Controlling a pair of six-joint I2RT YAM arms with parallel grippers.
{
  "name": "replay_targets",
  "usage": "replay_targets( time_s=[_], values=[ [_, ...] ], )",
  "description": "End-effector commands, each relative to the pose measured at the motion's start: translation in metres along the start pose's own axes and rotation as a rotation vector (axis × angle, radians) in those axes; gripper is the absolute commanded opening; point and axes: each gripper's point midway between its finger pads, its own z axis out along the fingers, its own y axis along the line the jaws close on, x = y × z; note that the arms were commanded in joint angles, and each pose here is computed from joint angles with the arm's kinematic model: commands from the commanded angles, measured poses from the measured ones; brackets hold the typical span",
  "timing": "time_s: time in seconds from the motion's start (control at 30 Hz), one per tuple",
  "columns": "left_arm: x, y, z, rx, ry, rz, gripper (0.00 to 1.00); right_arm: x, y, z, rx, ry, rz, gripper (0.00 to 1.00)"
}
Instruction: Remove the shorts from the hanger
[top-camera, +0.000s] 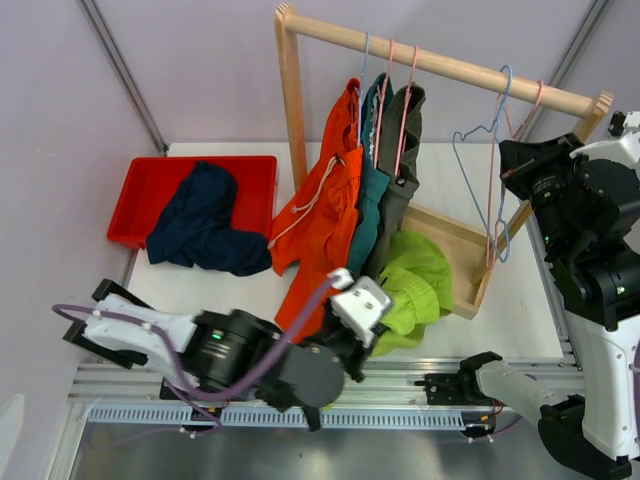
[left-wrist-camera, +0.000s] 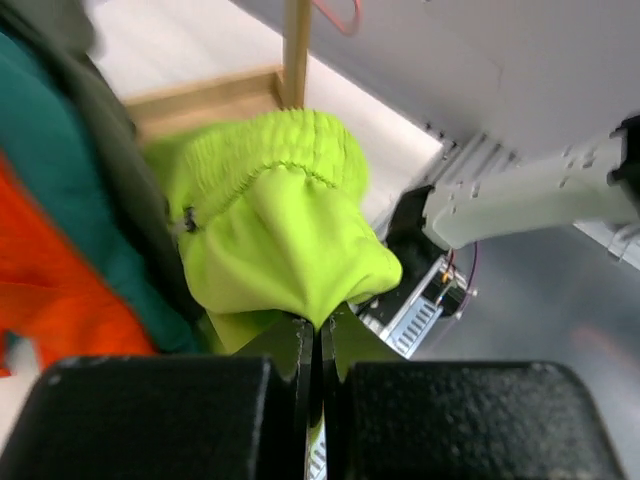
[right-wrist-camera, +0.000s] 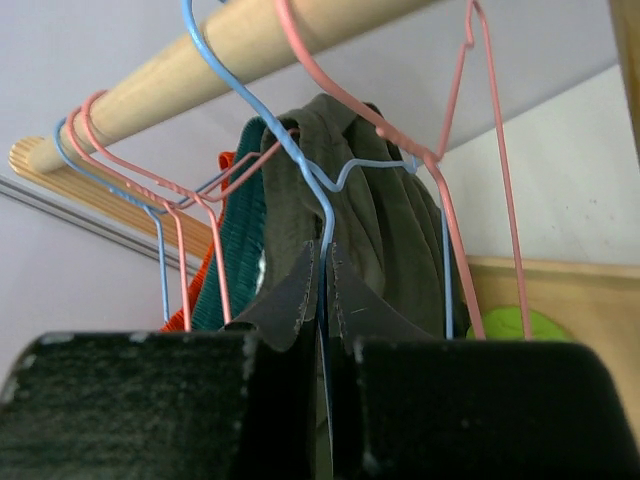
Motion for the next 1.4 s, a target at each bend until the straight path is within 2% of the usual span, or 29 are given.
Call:
replay_targets(
  time_s=[0.0, 0.13, 0.17, 0.2, 0.23, 0.27, 0.3, 0.33, 0.37, 0.4, 0.43, 0.47, 0.6, 0.77, 0.8, 0.83, 0.87, 0.93, 1.0, 1.03, 1.1, 1.13, 1.2, 1.23, 1.3, 1.37],
  values=[
    [-0.069, 0.061, -0.054, -0.161, -0.114, -0.008, 0.00, -0.012, 0.002, -0.009, -0.015, -0.051, 0.042, 0.00],
    [-0.100, 0.103, -0.078, -0.260, -0.182, 0.023, 0.00, -0.015, -0.002, -0.020, -0.017, -0.051, 0.030, 0.00],
    [-0.109, 0.119, -0.086, -0.316, -0.208, 0.061, 0.00, -0.016, -0.001, -0.021, -0.017, -0.049, 0.030, 0.03],
    [-0.118, 0.136, -0.096, -0.340, -0.233, 0.053, 0.00, -0.019, -0.001, -0.026, -0.026, -0.053, 0.024, 0.14],
    [-0.133, 0.143, -0.102, -0.356, -0.273, 0.002, 0.00, -0.017, -0.002, -0.027, -0.024, -0.045, 0.016, 0.41],
    [-0.140, 0.157, -0.108, -0.402, -0.275, 0.092, 0.00, -0.018, -0.003, -0.030, -0.021, -0.047, 0.013, 0.54],
    [-0.151, 0.171, -0.117, -0.439, -0.300, 0.077, 0.00, -0.019, -0.004, -0.032, -0.021, -0.049, 0.012, 0.68],
    [-0.182, 0.188, -0.137, -0.413, -0.415, -0.177, 0.00, -0.020, -0.008, -0.037, -0.010, -0.056, 0.009, 0.85],
    [-0.177, 0.199, -0.139, -0.486, -0.384, 0.065, 0.00, -0.022, -0.011, -0.040, 0.000, -0.062, 0.005, 0.90],
    [-0.187, 0.221, -0.156, -0.500, -0.437, -0.020, 0.00, -0.024, -0.013, -0.043, 0.006, -0.070, 0.007, 0.94],
    [-0.189, 0.233, -0.165, -0.524, -0.453, -0.041, 0.00, -0.028, -0.016, -0.051, 0.008, -0.082, 0.007, 0.99],
    [-0.193, 0.249, -0.173, -0.585, -0.451, -0.020, 0.00, -0.030, -0.020, -0.053, 0.023, -0.095, 0.000, 0.99],
    [-0.198, 0.245, -0.163, -0.675, -0.412, 0.082, 0.00, -0.040, -0.030, -0.071, 0.042, -0.133, -0.005, 0.99],
    [-0.207, 0.269, -0.164, -0.840, -0.418, 0.122, 0.00, -0.046, -0.038, -0.091, 0.041, -0.160, -0.003, 0.99],
    [-0.208, 0.271, -0.161, -0.860, -0.375, 0.209, 0.00, -0.048, -0.038, -0.094, 0.039, -0.164, -0.010, 0.99],
    [-0.207, 0.271, -0.155, -0.874, -0.364, 0.233, 0.00, -0.049, -0.040, -0.096, 0.043, -0.163, -0.014, 0.99],
    [-0.209, 0.276, -0.148, -0.896, -0.388, 0.206, 0.00, -0.050, -0.040, -0.098, 0.042, -0.165, -0.015, 0.99],
    [-0.210, 0.291, -0.141, -0.965, -0.349, 0.242, 0.00, -0.051, -0.042, -0.103, 0.039, -0.168, -0.024, 1.00],
    [-0.224, 0.302, -0.135, -0.968, -0.376, 0.246, 0.00, -0.050, -0.043, -0.108, 0.032, -0.164, -0.030, 0.99],
    [-0.235, 0.325, -0.165, -1.028, -0.422, 0.170, 0.00, -0.048, -0.044, -0.107, 0.031, -0.156, -0.037, 0.99],
    [-0.246, 0.340, -0.153, -1.055, -0.419, 0.198, 0.00, -0.047, -0.045, -0.112, 0.023, -0.154, -0.039, 0.99],
    [-0.256, 0.356, -0.169, -1.152, -0.458, 0.199, 0.00, -0.043, -0.046, -0.111, 0.019, -0.145, -0.044, 0.99],
    [-0.264, 0.370, -0.174, -1.222, -0.471, 0.214, 0.00, -0.041, -0.046, -0.113, 0.010, -0.141, -0.042, 0.99],
    [-0.267, 0.388, -0.174, -1.294, -0.467, 0.208, 0.00, -0.041, -0.046, -0.115, 0.000, -0.142, -0.041, 0.99],
    [-0.277, 0.400, -0.180, -1.299, -0.520, 0.183, 0.00, -0.035, -0.046, -0.114, -0.013, -0.124, -0.049, 0.99],
    [-0.268, 0.436, -0.175, -1.361, -0.512, 0.123, 0.00, -0.031, -0.043, -0.115, -0.033, -0.105, -0.068, 0.99]
  ],
)
